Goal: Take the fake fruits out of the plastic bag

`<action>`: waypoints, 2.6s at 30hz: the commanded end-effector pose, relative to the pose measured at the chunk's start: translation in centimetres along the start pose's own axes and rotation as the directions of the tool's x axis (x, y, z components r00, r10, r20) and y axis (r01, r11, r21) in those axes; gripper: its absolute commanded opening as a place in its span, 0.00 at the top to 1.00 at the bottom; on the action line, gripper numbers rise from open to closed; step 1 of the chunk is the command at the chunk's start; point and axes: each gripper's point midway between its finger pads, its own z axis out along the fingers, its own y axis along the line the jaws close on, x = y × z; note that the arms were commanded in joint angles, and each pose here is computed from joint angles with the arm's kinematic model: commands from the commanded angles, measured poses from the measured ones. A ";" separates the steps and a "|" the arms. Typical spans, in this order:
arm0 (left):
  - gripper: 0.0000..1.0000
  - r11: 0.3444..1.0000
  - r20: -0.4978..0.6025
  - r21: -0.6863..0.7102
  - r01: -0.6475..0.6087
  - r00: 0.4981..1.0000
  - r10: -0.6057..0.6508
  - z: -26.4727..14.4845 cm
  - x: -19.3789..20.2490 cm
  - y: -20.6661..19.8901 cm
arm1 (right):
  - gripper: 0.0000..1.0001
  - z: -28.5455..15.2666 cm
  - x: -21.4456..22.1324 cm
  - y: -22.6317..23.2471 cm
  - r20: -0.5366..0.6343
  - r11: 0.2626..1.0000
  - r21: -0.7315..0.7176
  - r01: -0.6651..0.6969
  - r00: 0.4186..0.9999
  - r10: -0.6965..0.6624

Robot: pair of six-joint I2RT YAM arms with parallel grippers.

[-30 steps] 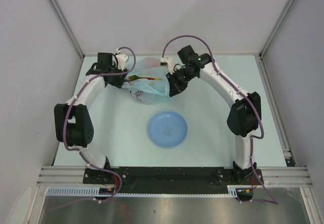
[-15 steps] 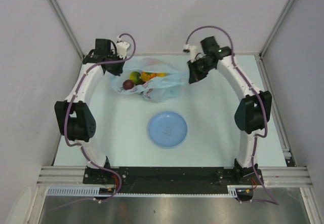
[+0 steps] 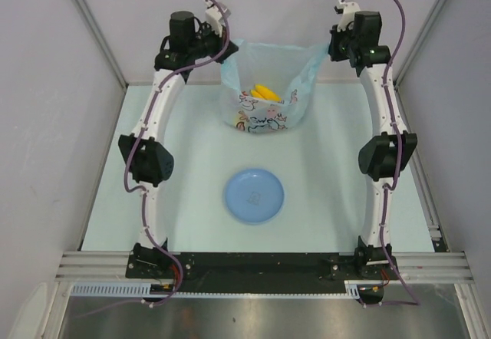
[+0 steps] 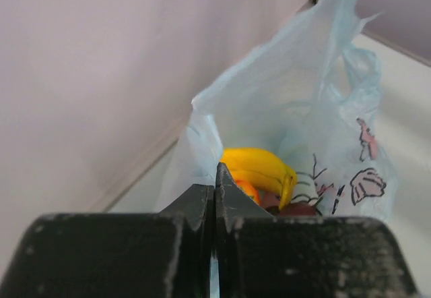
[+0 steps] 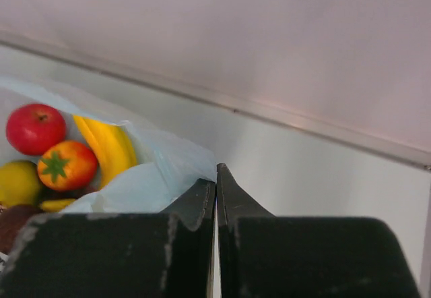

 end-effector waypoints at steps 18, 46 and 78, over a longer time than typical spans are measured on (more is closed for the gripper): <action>1.00 0.949 -0.011 0.313 -0.040 0.999 0.046 -5.4 1.7 -18.6 | 1.00 -18.6 10.3 -7.1 -0.047 0.971 0.241 -0.014 0.999 0.026; 0.90 0.873 -0.203 0.365 0.324 0.943 -0.265 -6.2 4.9 -24.6 | 0.69 -20.2 11.4 19.3 0.145 0.840 -0.312 0.445 0.896 -0.421; 1.00 0.867 -0.172 0.376 0.328 0.944 -0.282 -6.0 4.0 -24.5 | 0.81 -18.0 31.6 11.4 -0.328 0.787 -0.301 0.539 0.716 -0.616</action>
